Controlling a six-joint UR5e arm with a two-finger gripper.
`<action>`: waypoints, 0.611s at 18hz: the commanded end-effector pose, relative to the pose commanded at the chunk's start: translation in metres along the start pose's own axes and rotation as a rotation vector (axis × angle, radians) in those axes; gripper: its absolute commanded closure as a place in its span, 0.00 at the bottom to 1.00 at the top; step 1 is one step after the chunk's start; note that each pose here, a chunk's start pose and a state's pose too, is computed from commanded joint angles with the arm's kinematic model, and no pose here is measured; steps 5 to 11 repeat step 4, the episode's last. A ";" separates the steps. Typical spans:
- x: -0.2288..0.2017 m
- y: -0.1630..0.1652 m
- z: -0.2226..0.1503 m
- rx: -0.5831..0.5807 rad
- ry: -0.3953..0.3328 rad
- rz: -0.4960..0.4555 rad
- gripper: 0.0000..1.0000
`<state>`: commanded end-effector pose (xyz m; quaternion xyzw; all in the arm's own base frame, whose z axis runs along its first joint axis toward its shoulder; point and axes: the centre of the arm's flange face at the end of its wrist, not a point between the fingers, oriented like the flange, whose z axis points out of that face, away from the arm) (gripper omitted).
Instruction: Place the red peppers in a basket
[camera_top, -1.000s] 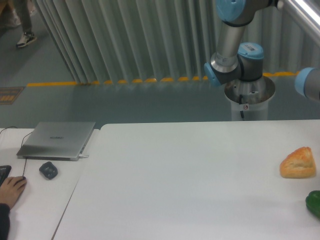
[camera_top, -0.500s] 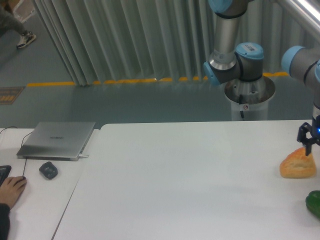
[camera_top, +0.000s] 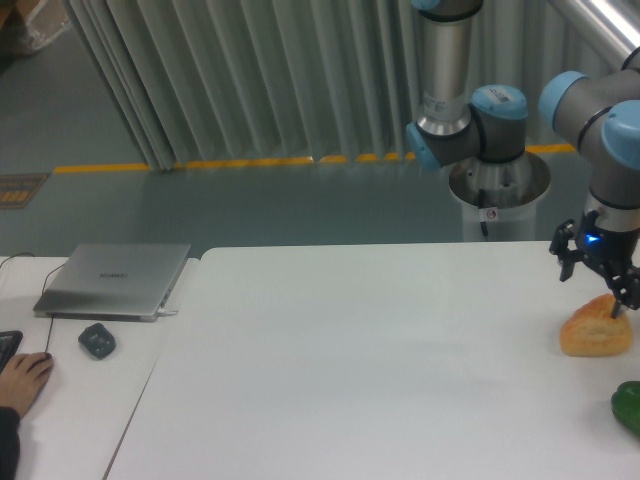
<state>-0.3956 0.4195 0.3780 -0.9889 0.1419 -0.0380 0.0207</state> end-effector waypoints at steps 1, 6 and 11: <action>0.000 0.000 -0.002 -0.004 -0.004 0.003 0.00; -0.002 0.003 -0.006 -0.020 -0.019 0.002 0.00; -0.002 0.003 -0.006 -0.020 -0.019 0.002 0.00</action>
